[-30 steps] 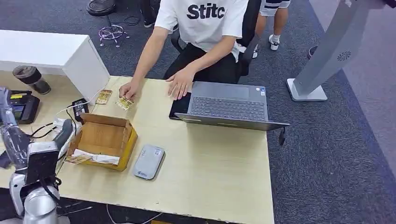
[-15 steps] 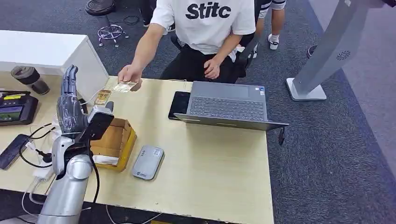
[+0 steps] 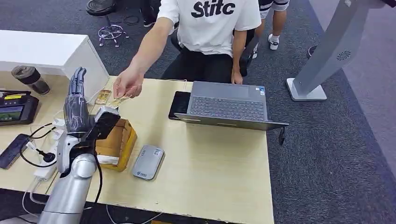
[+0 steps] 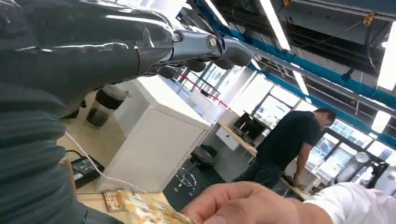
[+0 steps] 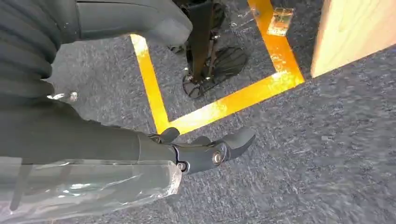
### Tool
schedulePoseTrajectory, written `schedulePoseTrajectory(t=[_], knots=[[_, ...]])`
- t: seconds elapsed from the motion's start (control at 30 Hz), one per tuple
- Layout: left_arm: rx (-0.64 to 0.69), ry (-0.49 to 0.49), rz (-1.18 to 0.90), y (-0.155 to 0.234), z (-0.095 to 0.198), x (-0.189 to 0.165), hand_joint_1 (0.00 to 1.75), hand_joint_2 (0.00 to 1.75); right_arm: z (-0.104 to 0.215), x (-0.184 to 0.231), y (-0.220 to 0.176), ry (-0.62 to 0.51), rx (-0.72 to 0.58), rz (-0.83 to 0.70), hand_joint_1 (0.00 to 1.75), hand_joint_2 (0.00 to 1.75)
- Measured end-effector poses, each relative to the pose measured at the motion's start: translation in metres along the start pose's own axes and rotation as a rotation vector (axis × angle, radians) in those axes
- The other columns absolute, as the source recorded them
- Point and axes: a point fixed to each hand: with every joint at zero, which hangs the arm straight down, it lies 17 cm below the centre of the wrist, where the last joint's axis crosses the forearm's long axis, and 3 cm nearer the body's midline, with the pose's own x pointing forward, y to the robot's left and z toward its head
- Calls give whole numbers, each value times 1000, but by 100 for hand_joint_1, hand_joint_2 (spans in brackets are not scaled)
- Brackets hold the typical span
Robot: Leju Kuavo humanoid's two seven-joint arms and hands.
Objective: Pass the card to the sensor for recognition and then transmit it.
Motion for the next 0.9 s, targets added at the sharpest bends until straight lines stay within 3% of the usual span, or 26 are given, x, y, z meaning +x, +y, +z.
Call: schedulePoseTrajectory(t=[0.17, 0.2, 0.23, 0.27, 0.9], knots=[[-28, -5, -43, -7, 3, -4, 0, 175, 0, -7, 6, 28, 20, 32, 0, 175], [-31, -6, -45, -8, 3, -4, 30, 175, 0, -7, 8, 29, 24, 34, 0, 175], [-33, -7, -47, -8, 3, -4, 159, 175, 0, -8, 8, 30, 25, 35, 0, 175], [-32, -7, -48, -8, 4, -5, 175, 175, 0, -8, 8, 31, 26, 37, 0, 175], [-26, -28, -83, -4, 16, -16, 175, 175, 0, -12, 16, 48, 52, 86, 0, 175]])
